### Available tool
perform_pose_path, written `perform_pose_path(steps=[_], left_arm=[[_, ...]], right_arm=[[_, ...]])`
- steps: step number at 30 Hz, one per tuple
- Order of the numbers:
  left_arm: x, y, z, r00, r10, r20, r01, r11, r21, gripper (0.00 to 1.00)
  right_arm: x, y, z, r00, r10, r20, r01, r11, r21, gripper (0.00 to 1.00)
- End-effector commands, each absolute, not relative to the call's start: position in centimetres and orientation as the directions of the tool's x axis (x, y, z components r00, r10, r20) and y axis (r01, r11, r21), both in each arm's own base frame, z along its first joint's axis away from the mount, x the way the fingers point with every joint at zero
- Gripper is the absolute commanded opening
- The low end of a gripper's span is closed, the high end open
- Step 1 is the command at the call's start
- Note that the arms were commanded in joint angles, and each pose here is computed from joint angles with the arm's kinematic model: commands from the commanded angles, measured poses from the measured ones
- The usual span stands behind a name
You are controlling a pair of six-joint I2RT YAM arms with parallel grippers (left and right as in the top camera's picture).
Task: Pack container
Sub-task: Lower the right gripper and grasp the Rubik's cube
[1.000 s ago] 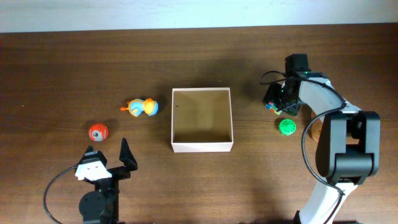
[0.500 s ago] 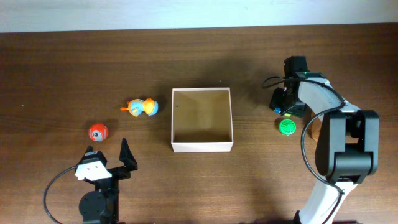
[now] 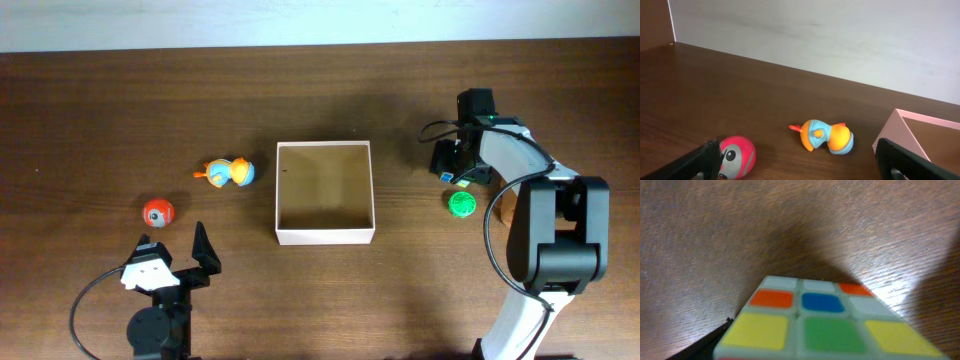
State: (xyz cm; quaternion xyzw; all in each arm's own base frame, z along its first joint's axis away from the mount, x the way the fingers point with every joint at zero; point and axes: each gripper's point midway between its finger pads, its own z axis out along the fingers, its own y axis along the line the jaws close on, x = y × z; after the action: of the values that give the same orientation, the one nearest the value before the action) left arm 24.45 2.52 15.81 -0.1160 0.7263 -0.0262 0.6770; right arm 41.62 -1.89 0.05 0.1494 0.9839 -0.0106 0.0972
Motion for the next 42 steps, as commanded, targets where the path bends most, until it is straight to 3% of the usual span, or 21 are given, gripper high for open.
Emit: perform_pose_path(steps=[1, 6, 15, 30, 42], left_arm=[[24.4, 2.4, 15.7, -0.057, -0.191, -0.98, -0.122, 0.975, -0.183, 0.99], [24.4, 2.4, 15.7, -0.057, -0.191, -0.98, -0.122, 0.975, -0.183, 0.99], [24.4, 2.4, 15.7, -0.057, -0.191, -0.98, -0.122, 0.975, -0.183, 0.99], [24.4, 2.4, 15.7, -0.057, -0.191, -0.98, -0.122, 0.975, -0.183, 0.99], [24.4, 2.4, 15.7, -0.057, -0.191, -0.98, -0.122, 0.975, -0.183, 0.99]], right_arm=[[41.2, 0.1, -0.5, -0.951, 0.283, -0.125, 0.272, 0.957, 0.098, 0.8], [41.2, 0.0, 1.4, -0.951, 0.299, -0.083, 0.288, 0.949, 0.126, 0.84], [43.6, -2.4, 5.9, -0.919, 0.372, -0.133, 0.355, 0.925, 0.136, 0.87], [42.4, -2.7, 1.8, -0.913, 0.407, -0.022, 0.403, 0.909, 0.101, 0.85], [42.7, -2.7, 1.2, -0.913, 0.408, -0.027, 0.403, 0.91, 0.099, 0.63]])
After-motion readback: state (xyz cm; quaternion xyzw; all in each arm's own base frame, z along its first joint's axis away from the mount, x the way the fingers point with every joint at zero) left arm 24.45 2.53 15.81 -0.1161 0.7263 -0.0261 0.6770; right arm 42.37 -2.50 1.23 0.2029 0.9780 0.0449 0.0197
